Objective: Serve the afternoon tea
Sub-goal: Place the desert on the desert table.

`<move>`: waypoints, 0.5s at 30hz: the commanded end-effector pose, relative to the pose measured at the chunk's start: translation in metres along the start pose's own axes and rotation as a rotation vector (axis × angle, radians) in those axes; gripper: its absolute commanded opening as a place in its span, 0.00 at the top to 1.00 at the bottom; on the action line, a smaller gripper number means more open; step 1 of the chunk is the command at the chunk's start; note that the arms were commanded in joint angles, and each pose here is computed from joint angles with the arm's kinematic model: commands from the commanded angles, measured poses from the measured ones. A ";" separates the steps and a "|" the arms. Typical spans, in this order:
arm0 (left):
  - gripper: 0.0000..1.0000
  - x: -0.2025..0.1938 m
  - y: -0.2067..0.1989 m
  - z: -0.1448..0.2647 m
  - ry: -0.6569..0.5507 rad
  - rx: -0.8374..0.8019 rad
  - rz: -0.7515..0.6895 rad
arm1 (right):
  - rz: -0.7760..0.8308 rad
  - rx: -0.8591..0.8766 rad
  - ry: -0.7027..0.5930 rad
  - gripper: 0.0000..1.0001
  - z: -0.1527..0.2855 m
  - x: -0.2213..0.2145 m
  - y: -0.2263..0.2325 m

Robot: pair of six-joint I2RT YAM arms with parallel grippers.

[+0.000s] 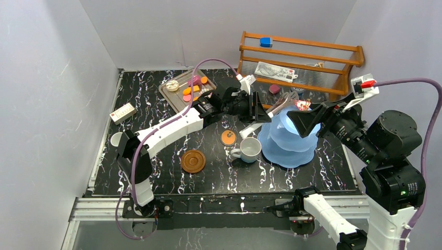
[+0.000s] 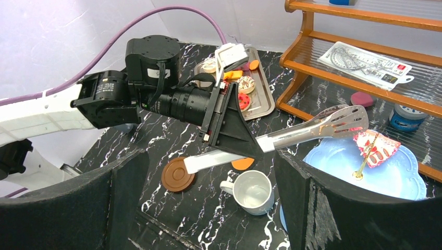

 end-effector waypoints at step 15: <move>0.62 0.010 -0.035 0.045 -0.098 -0.038 -0.073 | 0.010 0.019 -0.059 0.01 0.003 0.012 0.005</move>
Point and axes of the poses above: each gripper's point midway between its finger pads, its own z axis back along the fingers, its own y axis along the line the jaws close on, x = y × z, the point moved 2 cm from there along z, back along the fingers
